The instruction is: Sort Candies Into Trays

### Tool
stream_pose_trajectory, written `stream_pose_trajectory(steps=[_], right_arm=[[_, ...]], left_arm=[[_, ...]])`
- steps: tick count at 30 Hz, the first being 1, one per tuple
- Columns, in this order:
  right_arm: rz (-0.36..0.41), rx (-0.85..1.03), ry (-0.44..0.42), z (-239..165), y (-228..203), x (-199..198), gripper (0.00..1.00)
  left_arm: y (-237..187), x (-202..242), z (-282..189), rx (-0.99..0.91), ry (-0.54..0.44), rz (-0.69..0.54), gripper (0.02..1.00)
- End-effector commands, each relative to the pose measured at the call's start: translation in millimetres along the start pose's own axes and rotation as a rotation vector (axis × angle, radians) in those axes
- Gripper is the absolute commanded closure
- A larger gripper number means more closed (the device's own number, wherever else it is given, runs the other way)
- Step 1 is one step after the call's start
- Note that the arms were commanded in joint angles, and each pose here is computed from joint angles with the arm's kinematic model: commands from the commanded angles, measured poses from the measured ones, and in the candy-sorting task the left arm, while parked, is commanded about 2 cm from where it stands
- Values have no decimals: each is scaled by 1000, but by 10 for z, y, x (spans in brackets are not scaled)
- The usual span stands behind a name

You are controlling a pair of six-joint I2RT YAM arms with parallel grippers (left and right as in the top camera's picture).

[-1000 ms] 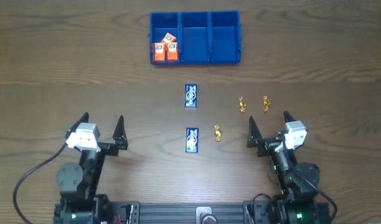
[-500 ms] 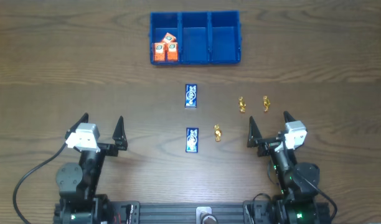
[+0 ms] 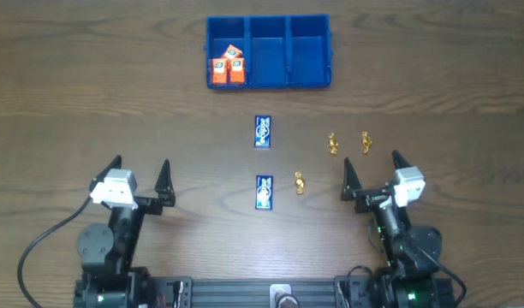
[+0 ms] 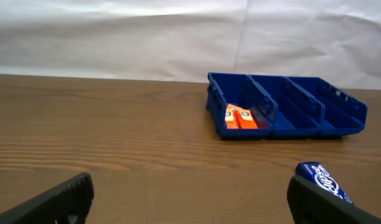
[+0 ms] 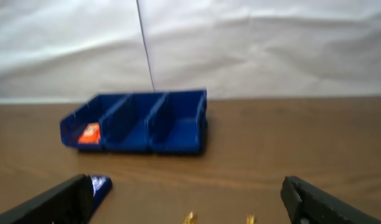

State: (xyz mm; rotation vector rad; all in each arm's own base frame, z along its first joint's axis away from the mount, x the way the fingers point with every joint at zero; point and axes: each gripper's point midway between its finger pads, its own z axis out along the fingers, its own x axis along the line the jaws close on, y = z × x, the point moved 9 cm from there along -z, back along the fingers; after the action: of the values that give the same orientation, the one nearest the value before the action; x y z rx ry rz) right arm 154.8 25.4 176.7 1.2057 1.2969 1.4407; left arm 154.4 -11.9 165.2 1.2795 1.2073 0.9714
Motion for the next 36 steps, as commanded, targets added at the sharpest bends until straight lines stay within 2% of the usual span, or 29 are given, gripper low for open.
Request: stream_pose_trajectory(steps=[1, 3, 6, 13, 17, 18, 20, 21, 24, 29, 33, 36], right_arm=[[3, -85, -33, -10, 125, -18, 3], [46, -109, -30, -19, 198, -12, 3], [59, -111, -10, -48, 450, 36, 3], [77, 139, 55, 96, 1172, 200, 3], [114, 311, 178, 299, 1525, 350, 3], [137, 376, 240, 379, 1620, 413, 3], [170, 461, 308, 467, 1696, 482, 3], [213, 528, 326, 527, 1720, 512, 3], [302, 719, 328, 688, 1669, 597, 3], [300, 1030, 384, 950, 1364, 993, 3], [276, 1265, 255, 1081, 906, 1327, 3], [246, 1406, 192, 1105, 572, 1517, 3]], left_arm=[[-116, 3, 8, 44, -12, 2, 20], [-116, 3, 8, 44, -12, 2, 20], [-116, 3, 8, 44, -12, 2, 20], [-116, 3, 8, 44, -12, 2, 20], [-114, 3, 8, 44, -12, 2, 23], [-116, 3, 8, 44, -12, 2, 20], [-114, 3, 8, 44, -12, 2, 20], [-116, 3, 8, 44, -12, 2, 20], [-116, 3, 8, 44, -12, 2, 20], [-116, 3, 8, 44, -12, 2, 23], [-114, 3, 8, 44, -12, 2, 20], [-114, 3, 8, 44, -12, 2, 20]])
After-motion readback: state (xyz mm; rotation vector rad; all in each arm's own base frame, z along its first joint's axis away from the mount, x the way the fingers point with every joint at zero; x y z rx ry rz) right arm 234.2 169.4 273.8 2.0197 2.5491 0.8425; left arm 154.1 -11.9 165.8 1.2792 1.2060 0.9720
